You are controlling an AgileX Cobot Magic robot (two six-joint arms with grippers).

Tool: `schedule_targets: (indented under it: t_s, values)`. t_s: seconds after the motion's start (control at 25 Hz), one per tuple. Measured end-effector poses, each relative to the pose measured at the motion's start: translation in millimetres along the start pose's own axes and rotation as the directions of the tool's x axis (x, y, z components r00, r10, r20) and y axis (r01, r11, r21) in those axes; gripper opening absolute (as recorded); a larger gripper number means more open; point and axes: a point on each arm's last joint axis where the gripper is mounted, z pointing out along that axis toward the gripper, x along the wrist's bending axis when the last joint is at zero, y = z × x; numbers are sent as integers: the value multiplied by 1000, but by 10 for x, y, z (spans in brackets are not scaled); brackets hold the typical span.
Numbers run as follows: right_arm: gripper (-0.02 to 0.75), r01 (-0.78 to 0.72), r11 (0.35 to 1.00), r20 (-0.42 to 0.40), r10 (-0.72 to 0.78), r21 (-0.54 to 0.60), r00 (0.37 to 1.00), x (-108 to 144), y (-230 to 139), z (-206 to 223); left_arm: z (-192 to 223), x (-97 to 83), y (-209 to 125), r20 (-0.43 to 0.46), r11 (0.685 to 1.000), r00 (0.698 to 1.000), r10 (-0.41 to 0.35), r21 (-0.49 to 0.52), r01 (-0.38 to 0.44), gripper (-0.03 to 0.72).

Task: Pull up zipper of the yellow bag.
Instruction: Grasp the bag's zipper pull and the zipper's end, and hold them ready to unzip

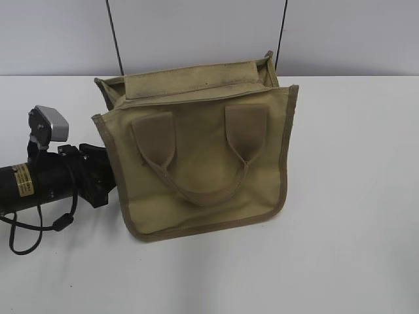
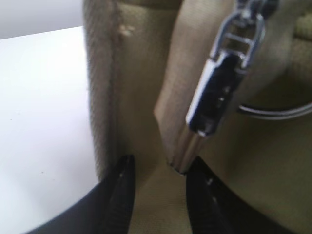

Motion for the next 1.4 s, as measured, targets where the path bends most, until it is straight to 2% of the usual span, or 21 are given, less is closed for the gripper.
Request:
schedule_targets:
  t_s: [0.24,0.44,0.52,0.64,0.68,0.84,1.12,1.4]
  values:
    - [563,0,1000,0,0,0,1000,0,0,0,74,-92,12,24,1000,1000,4,-1,-4,281]
    - [563,0,1000,0,0,0,1000,0,0,0,90,-84,22,-4,1000,1000,-9,-10,9,269]
    - [563,0,1000,0,0,0,1000,0,0,0,90,-75,24,-13,1000,1000,-13,-12,12,193]
    - [563,0,1000,0,0,0,1000,0,0,0,89,-74,29,-15,1000,1000,-12,-13,12,36]
    - [563,0,1000,0,0,0,1000,0,0,0,84,-75,56,-16,1000,1000,-5,-18,5,16]
    - [563,0,1000,0,0,0,1000,0,0,0,15,-105,261,-33,998,999,43,-47,-44,8]
    - [563,0,1000,0,0,0,1000,0,0,0,-177,-94,612,-165,987,975,152,73,-141,8]
    - [563,0,1000,0,0,0,1000,0,0,0,-350,-91,802,-259,969,941,215,177,-173,8]
